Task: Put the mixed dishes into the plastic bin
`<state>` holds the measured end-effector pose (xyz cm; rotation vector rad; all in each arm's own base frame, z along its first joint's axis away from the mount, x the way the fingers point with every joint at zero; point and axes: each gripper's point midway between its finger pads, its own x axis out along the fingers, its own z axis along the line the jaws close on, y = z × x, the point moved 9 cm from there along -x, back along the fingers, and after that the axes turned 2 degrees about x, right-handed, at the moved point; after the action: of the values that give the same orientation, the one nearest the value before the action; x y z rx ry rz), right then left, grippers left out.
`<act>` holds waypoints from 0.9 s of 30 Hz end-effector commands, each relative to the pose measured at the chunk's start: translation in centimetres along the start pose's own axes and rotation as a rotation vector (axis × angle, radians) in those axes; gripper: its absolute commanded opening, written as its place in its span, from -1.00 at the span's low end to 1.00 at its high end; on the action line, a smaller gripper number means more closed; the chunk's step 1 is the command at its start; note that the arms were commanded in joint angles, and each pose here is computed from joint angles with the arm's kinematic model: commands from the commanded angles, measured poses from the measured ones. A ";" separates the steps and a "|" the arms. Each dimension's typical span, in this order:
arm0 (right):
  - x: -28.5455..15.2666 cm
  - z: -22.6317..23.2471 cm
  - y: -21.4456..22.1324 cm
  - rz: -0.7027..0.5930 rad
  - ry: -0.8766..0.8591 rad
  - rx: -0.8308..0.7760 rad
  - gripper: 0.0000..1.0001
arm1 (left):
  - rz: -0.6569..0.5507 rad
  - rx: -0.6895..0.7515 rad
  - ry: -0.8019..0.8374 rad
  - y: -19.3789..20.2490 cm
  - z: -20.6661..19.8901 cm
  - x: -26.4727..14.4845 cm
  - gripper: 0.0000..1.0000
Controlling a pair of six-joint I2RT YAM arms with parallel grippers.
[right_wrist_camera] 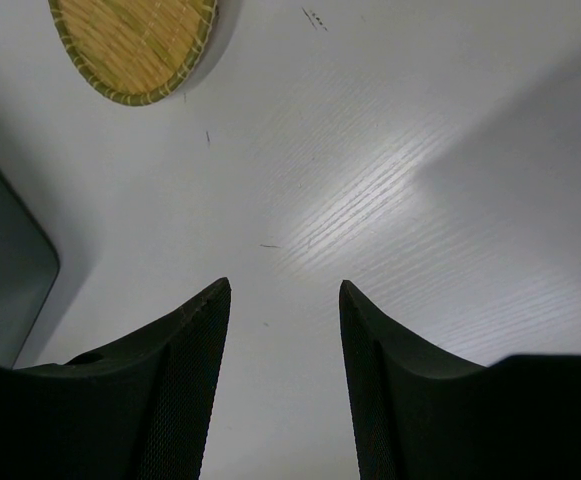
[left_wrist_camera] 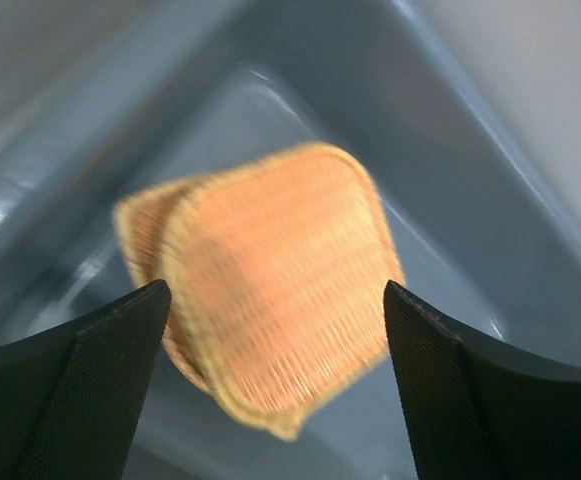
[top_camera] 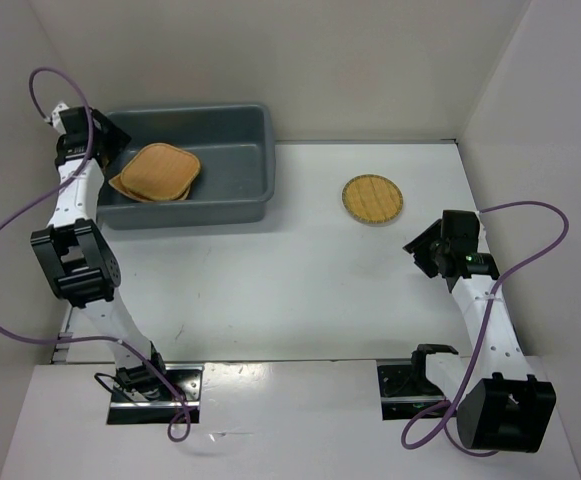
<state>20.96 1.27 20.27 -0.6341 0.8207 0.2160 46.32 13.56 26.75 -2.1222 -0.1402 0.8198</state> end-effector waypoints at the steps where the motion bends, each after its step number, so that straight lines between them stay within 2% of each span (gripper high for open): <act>1: -0.5 1.0 -0.6 -0.035 -0.082 -0.034 0.07 | -0.013 0.055 0.240 -2.4 -2.8 -4.6 0.90; 2: -0.4 0.9 -0.3 -0.009 -0.093 -0.035 0.07 | -0.011 0.053 0.349 -3.1 -4.0 -6.4 0.90; 3: -0.4 1.0 -0.3 -0.010 -0.108 -0.049 0.07 | 0.071 0.071 0.529 -2.5 -5.7 -8.2 0.93; 5: -0.1 1.4 -0.5 -0.004 -0.097 -0.057 0.07 | 0.127 0.125 0.706 -0.9 -9.1 -12.0 0.93; 8: 0.4 2.2 -1.4 -0.022 -0.083 -0.056 0.07 | 0.130 0.215 0.865 1.8 -12.5 -17.2 0.99; 9: 0.7 2.4 -1.8 -0.040 -0.073 -0.055 0.07 | 0.168 0.245 0.936 4.1 -14.3 -19.2 0.99; 11: 1.1 2.7 -2.6 -0.060 -0.064 -0.045 -0.21 | 0.213 0.217 1.061 6.0 -15.7 -22.2 0.99; 12: 1.5 3.1 -3.3 -0.077 -0.069 -0.021 -0.35 | 0.301 0.212 1.085 9.5 -15.9 -22.7 0.99; 13: 1.7 3.3 -3.5 -0.082 -0.075 -0.009 -0.47 | 0.333 0.201 1.110 11.1 -16.0 -23.4 0.99; 14: 1.8 3.7 -3.8 -0.091 -0.086 -0.009 -0.60 | 0.289 0.180 1.122 11.8 -16.4 -24.2 0.99; 15: 2.3 4.2 -4.3 -0.097 -0.092 -0.009 -0.60 | 0.308 0.151 1.107 13.4 -16.5 -24.5 0.99; 16: 2.5 4.4 -4.4 -0.094 -0.089 -0.009 -0.60 | 0.377 0.163 1.096 17.0 -16.3 -24.8 0.99; 18: 2.7 5.1 -5.1 -0.105 -0.101 -0.018 -0.64 | 0.373 0.153 1.081 19.2 -16.6 -25.3 0.99; 21: 3.3 5.9 -6.1 -0.134 -0.098 -0.027 -1.00 | 0.436 0.186 1.033 24.1 -17.2 -25.4 0.99; 27: 4.1 6.7 -6.8 -0.176 -0.110 -0.074 -1.00 | 0.527 0.256 1.013 30.3 -18.1 -25.6 0.99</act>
<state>28.68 0.09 21.91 -0.6849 0.7386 0.1778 30.75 -26.17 24.01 -2.0493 1.0984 0.0303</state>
